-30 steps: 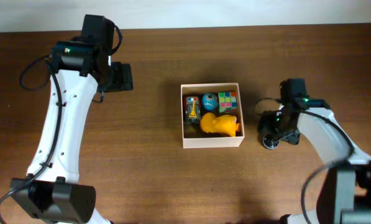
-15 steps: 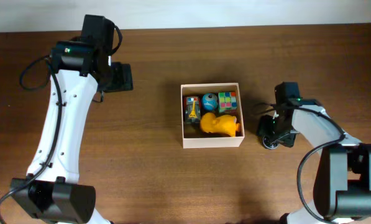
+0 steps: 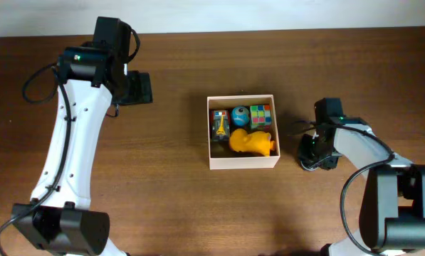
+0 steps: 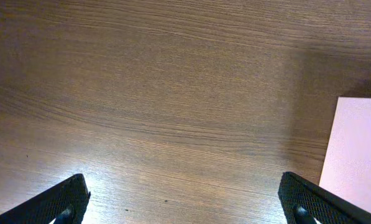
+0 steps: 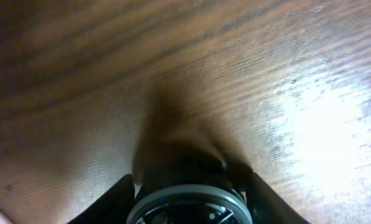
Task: Pack container
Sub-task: 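Carry the black puck into the box and release it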
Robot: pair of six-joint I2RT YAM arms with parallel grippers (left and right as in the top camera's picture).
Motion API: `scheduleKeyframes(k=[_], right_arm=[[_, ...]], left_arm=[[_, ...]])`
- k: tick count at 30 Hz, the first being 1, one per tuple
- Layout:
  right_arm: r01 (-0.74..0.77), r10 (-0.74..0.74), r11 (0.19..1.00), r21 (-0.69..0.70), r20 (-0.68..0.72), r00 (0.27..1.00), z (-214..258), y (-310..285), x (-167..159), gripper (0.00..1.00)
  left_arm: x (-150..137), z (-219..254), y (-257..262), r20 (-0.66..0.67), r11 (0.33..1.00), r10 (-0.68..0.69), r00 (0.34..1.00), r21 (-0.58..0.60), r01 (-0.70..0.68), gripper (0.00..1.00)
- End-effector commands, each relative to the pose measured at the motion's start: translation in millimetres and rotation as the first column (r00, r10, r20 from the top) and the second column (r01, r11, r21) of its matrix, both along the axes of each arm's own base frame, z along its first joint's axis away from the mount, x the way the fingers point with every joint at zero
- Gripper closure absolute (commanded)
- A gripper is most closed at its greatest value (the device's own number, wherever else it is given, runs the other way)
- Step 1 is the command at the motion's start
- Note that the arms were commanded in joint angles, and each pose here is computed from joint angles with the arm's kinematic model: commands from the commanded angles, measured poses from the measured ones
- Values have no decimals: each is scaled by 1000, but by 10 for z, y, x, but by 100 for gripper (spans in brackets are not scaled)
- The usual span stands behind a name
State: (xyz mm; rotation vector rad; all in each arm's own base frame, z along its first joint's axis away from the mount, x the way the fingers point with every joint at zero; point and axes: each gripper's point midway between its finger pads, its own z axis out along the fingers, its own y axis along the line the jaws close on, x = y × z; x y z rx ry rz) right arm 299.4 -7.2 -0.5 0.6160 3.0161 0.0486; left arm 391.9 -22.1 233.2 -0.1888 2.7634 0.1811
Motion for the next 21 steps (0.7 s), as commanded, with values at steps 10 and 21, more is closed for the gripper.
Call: scheduleKeyframes(k=[10, 21], right_arm=[[-71, 60, 997, 23, 323, 944, 1481, 259, 317, 62], [-391, 306, 920, 11, 601, 738, 2149, 1453, 486, 62]], left_arm=[[-7, 139, 22, 37, 1000, -10, 999, 7, 9, 1], [-6, 140, 22, 37, 1000, -10, 999, 7, 9, 1]])
